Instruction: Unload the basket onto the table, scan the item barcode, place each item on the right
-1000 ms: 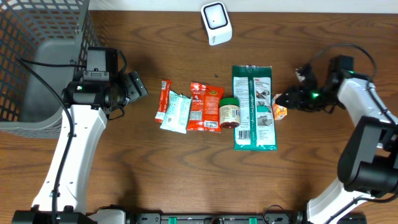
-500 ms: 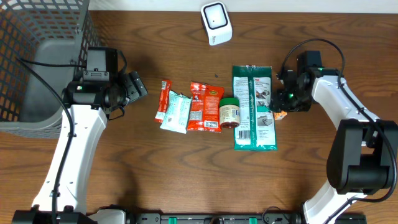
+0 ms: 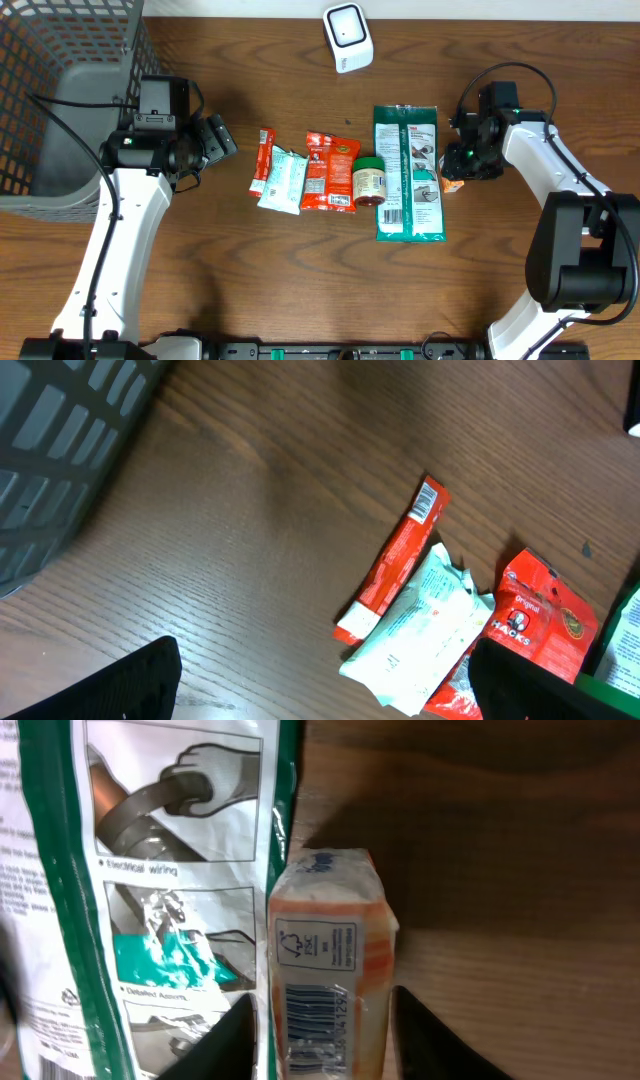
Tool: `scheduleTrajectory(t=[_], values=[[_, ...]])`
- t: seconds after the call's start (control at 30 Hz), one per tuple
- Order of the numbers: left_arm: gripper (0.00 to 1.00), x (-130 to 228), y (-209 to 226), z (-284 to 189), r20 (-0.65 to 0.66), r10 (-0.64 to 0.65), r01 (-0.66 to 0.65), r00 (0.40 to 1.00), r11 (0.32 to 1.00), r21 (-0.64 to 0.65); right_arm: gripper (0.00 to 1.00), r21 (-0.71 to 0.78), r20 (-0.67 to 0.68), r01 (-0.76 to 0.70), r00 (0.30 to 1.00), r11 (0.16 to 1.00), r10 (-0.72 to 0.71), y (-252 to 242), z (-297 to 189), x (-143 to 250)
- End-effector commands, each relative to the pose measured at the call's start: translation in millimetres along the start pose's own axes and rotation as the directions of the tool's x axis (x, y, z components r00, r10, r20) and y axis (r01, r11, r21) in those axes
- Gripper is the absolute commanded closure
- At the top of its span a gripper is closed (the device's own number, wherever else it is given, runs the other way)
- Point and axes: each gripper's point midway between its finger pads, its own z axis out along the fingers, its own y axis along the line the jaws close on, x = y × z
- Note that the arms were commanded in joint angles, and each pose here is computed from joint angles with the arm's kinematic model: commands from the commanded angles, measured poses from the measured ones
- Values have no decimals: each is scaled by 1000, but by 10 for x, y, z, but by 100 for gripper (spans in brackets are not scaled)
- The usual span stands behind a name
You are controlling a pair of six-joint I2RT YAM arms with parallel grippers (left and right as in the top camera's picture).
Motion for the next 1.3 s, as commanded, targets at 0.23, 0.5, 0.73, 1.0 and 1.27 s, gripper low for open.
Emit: scheduleTrajectory(t=[0.23,0.5,0.73,1.0,1.27], values=[[8,-34,17,-19,9,14,-14,1000,1000,-10,49,18,40,17,999,1000,-18,20,-109,-88],[8,-34,17,-19,9,14,-14,1000,1000,-10,48,78,197,28,979,997,-43,18,-751,-449],[8,-34,17,-19,9,14,-14,1000,1000,-10,34,-10,365,10,931,1000,-5,283,-1523,-570],[8,-34,17,-19,9,14,-14,1000,1000,-10,1,-253,329,88,944,963,0,762,-1726,-301],[8,-34,17,-19,9,14,-14,1000,1000,-10,29,-267,266,77,964,961,-3,942,-1603,-176]])
